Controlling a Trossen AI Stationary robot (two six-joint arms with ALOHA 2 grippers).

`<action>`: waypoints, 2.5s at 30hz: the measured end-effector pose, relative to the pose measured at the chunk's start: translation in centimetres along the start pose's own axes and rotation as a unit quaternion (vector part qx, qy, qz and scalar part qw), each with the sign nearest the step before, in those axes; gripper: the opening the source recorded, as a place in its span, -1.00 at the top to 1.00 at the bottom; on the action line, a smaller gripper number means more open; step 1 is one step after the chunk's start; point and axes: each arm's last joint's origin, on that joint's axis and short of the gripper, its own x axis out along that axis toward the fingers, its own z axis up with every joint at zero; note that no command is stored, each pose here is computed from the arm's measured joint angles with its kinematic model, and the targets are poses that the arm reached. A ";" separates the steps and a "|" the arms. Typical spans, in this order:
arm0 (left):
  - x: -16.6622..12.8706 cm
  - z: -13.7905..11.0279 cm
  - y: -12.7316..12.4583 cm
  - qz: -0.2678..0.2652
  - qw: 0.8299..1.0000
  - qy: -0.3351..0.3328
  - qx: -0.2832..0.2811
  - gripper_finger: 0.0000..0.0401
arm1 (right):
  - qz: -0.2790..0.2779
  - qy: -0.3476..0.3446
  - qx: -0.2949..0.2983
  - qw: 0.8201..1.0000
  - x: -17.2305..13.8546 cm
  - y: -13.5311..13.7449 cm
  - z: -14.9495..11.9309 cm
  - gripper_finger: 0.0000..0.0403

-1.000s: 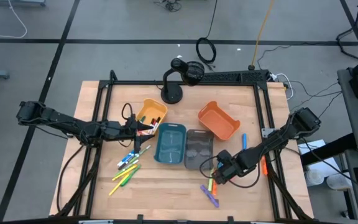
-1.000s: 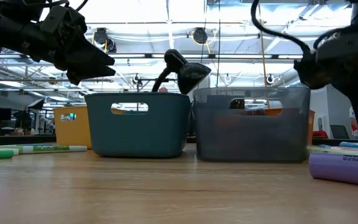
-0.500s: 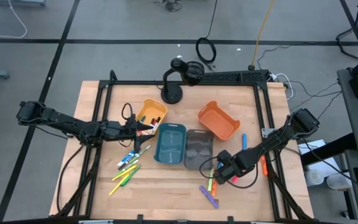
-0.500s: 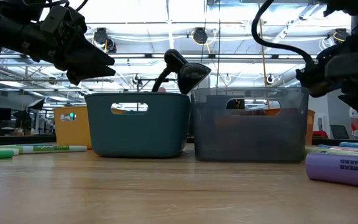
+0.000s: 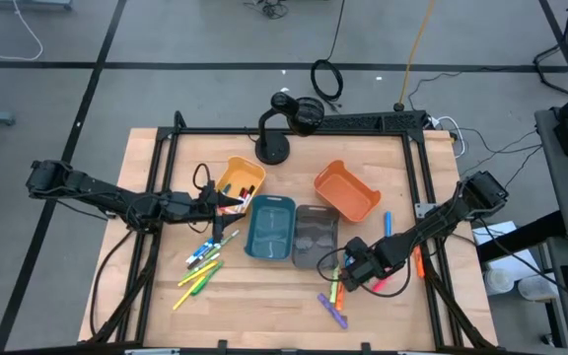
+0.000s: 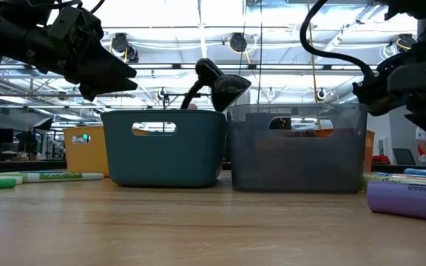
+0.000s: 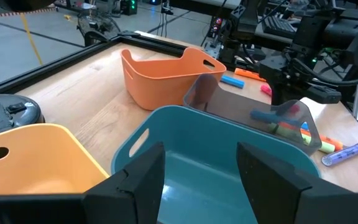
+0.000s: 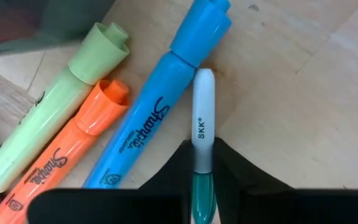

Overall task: Pick & Place Markers
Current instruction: Put the white and green highlighter into the yellow bin

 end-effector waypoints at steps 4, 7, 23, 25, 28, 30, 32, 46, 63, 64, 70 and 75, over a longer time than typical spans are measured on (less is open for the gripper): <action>0.0 0.0 0.0 0.000 1.000 0.000 0.001 -0.02 | 0.034 0.031 0.000 0.999 -1.4 -0.1 -0.3 0.88; 0.0 0.0 0.0 0.000 1.000 0.000 0.001 -0.02 | 0.053 0.045 0.000 0.998 -2.7 -0.6 -0.4 0.88; 0.0 0.1 0.0 -0.001 1.000 -0.004 -0.003 -0.02 | 0.341 -0.254 -0.159 0.891 -9.6 2.2 -1.5 0.88; 0.0 0.2 0.0 -0.002 1.000 -0.008 -0.006 -0.02 | 0.358 -0.332 -0.206 0.848 -10.0 3.6 -1.5 0.88; 0.0 0.5 -0.2 -0.021 0.999 -0.024 -0.012 -0.02 | 0.367 -0.426 -0.271 0.781 -10.3 5.5 -1.2 0.88; -0.1 0.9 -0.5 -0.044 0.998 -0.040 -0.014 -0.02 | 0.361 -0.479 -0.303 0.741 -10.3 6.5 -0.8 0.89; -0.2 1.3 -0.8 -0.065 0.996 -0.059 -0.013 -0.02 | 0.359 -0.518 -0.320 0.708 -10.2 7.4 -0.2 0.89; 3.1 0.7 -5.3 -0.171 0.973 -0.114 0.108 -0.02 | 0.320 -0.578 -0.322 0.678 -7.2 9.5 2.8 0.89; 12.6 1.4 -13.2 -0.222 0.957 -0.109 0.149 -0.02 | 0.330 -0.579 -0.322 0.672 -7.1 9.7 2.3 0.89; 12.7 1.5 -13.3 -0.222 0.957 -0.109 0.149 -0.02 | 0.330 -0.579 -0.322 0.672 -7.1 9.7 2.3 0.89; 12.8 1.2 -13.3 -0.220 0.958 -0.103 0.151 -0.02 | 0.329 -0.580 -0.323 0.671 -7.1 9.7 2.3 0.89; 12.8 1.2 -13.3 -0.221 0.959 -0.100 0.150 -0.02 | 0.328 -0.581 -0.322 0.672 -7.1 9.7 2.3 0.89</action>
